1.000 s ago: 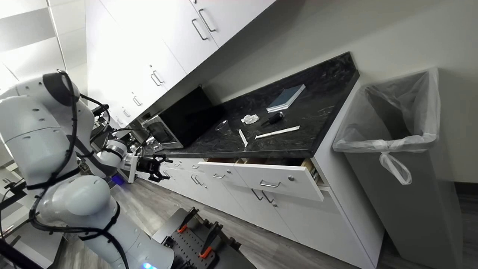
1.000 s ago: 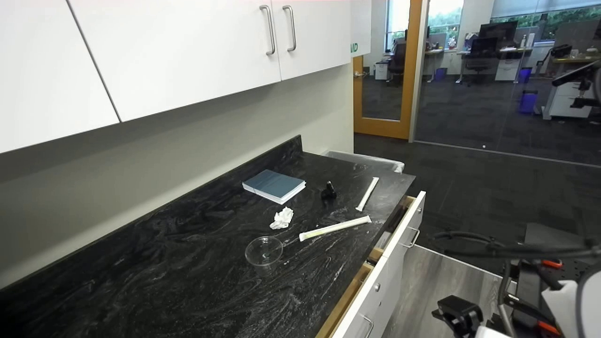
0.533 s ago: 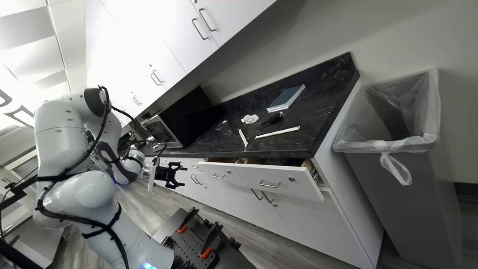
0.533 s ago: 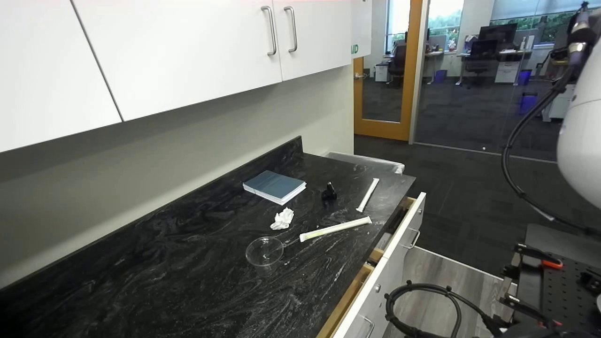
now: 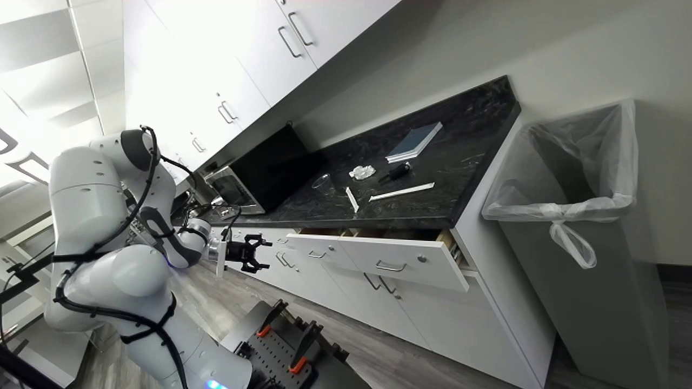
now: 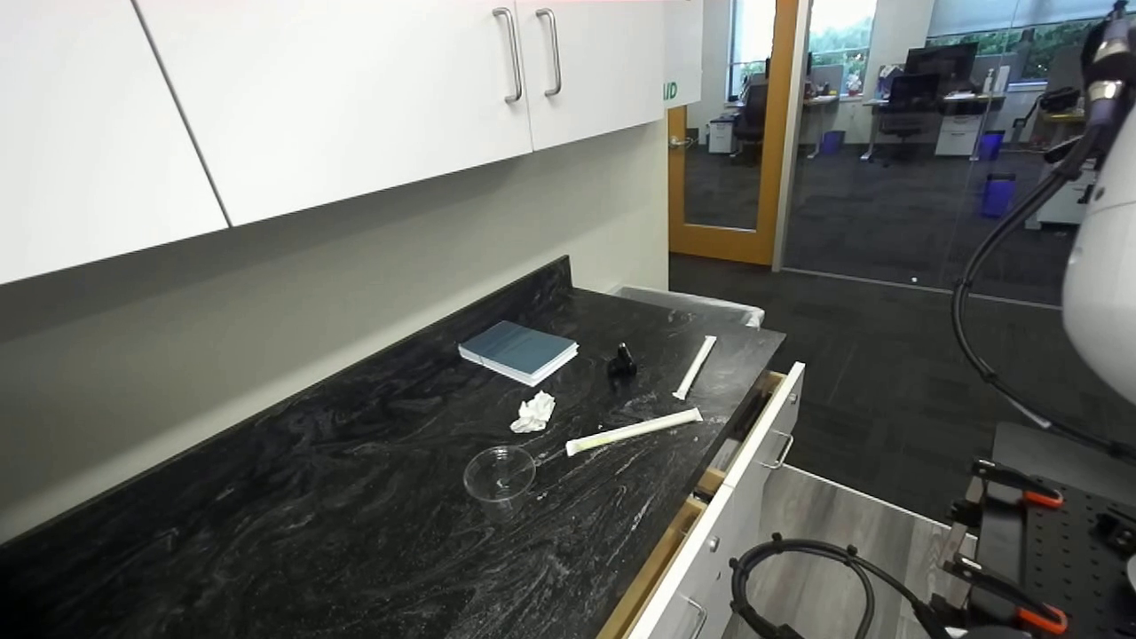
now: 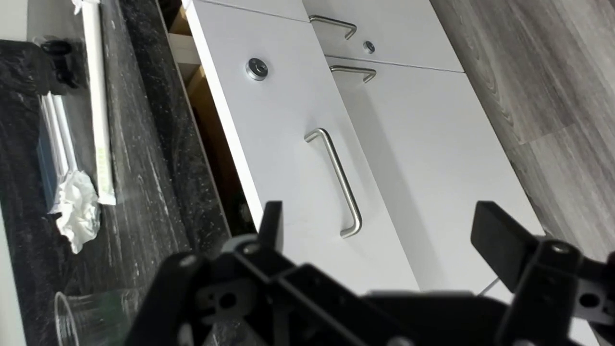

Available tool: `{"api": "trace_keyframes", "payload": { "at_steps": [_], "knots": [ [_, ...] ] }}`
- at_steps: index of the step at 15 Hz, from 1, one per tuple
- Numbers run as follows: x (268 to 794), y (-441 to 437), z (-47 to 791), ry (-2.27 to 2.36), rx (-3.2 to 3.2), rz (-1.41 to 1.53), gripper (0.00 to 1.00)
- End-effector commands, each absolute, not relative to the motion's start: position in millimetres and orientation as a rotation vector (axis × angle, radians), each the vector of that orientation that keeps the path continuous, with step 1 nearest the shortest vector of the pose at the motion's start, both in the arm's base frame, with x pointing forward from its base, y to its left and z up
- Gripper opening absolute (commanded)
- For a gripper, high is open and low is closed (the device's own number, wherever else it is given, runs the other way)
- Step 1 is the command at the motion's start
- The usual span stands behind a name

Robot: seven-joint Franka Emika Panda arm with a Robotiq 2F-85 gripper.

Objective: Open the second top drawer below the countertop

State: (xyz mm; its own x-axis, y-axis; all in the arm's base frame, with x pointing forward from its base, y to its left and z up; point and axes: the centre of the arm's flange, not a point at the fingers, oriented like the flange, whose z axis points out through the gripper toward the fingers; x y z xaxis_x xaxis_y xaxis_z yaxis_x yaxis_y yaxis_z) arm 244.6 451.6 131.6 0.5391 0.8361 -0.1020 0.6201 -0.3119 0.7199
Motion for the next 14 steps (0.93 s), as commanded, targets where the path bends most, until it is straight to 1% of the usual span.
{"api": "trace_keyframes", "payload": {
  "at_steps": [1, 7, 9, 12, 13, 14],
  "knots": [
    [240, 454, 91, 1.075, 2.014, 0.489, 1.0],
    [249, 435, 34, 0.813, 1.902, 0.732, 1.0],
    [261, 430, 19, 0.762, 1.847, 0.76, 1.0],
    [278, 433, 0, 0.796, 1.844, 0.719, 1.0],
    [264, 421, 13, 0.794, 1.853, 0.726, 1.0],
    [268, 422, 7, 0.792, 1.855, 0.722, 1.0]
  ]
}}
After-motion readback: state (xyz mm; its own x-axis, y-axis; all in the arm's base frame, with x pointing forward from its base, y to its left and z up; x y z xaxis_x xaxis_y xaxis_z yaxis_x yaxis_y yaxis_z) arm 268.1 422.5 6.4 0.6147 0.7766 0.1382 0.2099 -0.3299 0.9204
